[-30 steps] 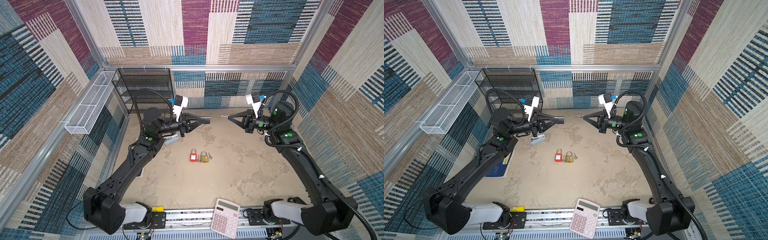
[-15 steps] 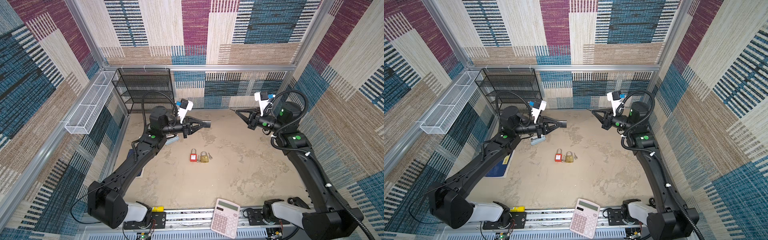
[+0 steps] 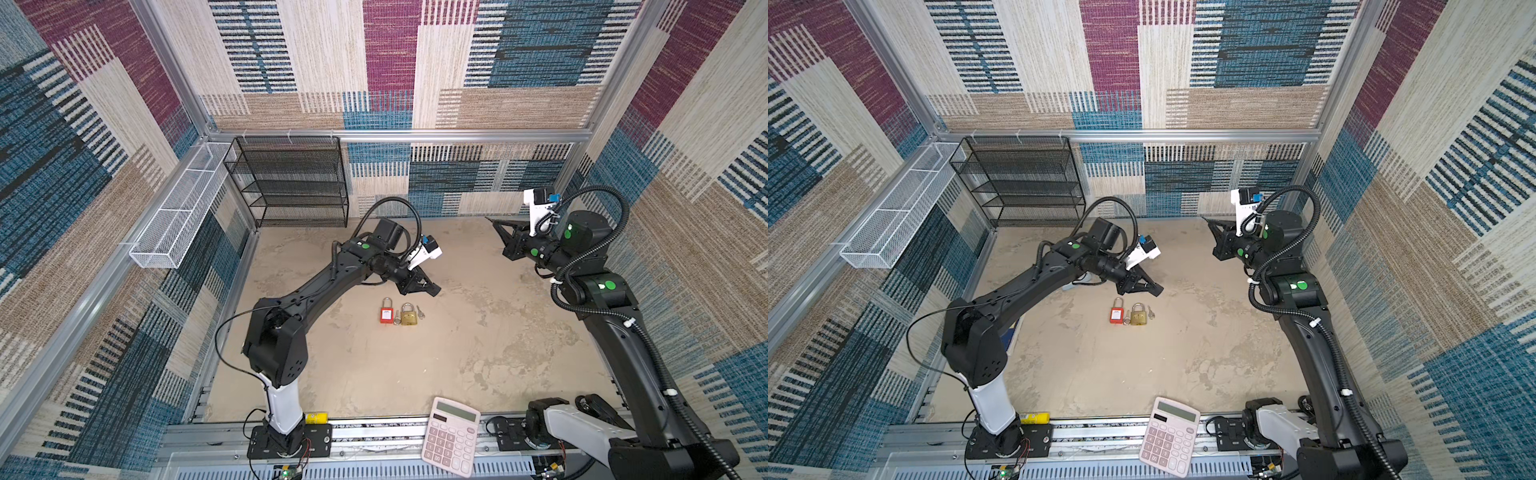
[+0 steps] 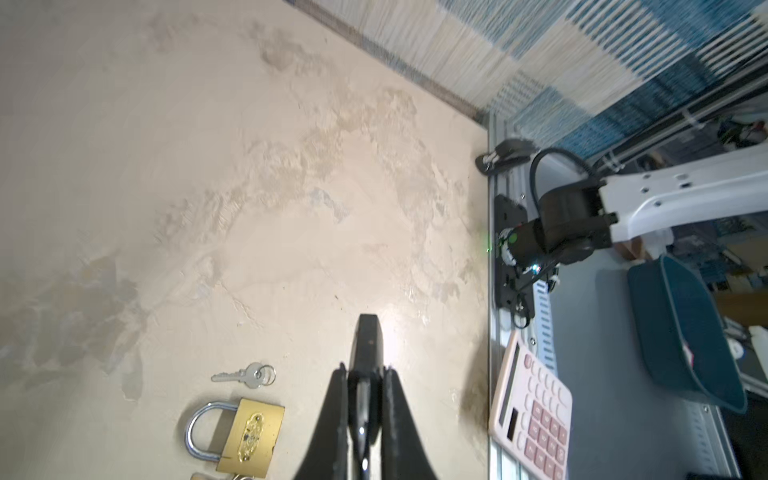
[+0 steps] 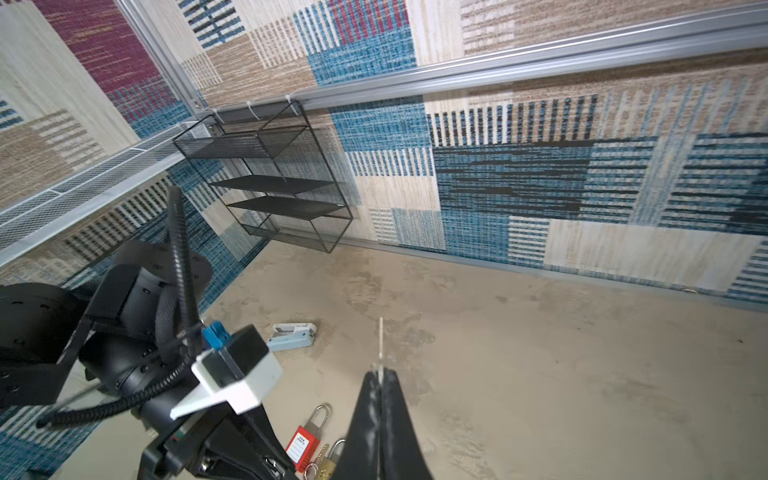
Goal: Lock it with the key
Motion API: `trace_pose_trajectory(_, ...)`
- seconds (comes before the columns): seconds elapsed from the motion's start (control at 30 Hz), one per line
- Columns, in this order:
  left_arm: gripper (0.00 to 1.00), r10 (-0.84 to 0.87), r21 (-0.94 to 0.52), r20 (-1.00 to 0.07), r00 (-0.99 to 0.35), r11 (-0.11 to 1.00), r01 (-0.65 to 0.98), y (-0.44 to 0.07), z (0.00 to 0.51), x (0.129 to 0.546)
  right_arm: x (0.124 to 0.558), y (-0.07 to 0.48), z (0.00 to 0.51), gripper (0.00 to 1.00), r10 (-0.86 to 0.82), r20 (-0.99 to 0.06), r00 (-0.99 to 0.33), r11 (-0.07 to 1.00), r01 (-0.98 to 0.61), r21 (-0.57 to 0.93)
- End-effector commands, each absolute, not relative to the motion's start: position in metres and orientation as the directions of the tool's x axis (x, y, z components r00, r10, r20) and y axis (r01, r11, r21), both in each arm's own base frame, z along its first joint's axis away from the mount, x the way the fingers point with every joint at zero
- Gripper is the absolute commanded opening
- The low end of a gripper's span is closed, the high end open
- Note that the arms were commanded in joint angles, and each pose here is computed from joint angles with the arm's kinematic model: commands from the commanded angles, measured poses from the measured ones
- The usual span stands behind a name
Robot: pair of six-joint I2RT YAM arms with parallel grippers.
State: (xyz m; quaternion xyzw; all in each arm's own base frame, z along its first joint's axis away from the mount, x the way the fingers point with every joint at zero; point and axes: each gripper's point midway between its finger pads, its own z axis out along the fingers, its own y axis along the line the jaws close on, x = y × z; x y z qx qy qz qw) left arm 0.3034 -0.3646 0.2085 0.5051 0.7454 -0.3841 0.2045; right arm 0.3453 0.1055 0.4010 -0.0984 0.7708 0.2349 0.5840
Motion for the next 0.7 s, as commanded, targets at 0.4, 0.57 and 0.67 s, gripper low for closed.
trace_pose_trajectory(0.4, 0.0, 0.893, -0.342, -0.381, -0.24, 0.105, 0.934, -0.372, 0.134, 0.282, 0.337, 0.072, 0.404, 0.0, 0.096, -0.957, -0.272, 0.948, -0.267, 0.171)
trace_pose_trajectory(0.57, 0.0, 0.902, -0.338, -0.38, -0.207, 0.073, 0.938, -0.381, 0.128, 0.285, 0.335, 0.075, 0.405, 0.0, 0.1, -0.957, -0.273, 0.943, -0.28, 0.179)
trace_pose_trajectory(0.67, 0.0, 0.912, -0.339, -0.365, -0.189, 0.059, 0.939, -0.385, 0.118, 0.287, 0.335, 0.074, 0.405, 0.0, 0.097, -0.956, -0.277, 0.944, -0.279, 0.176)
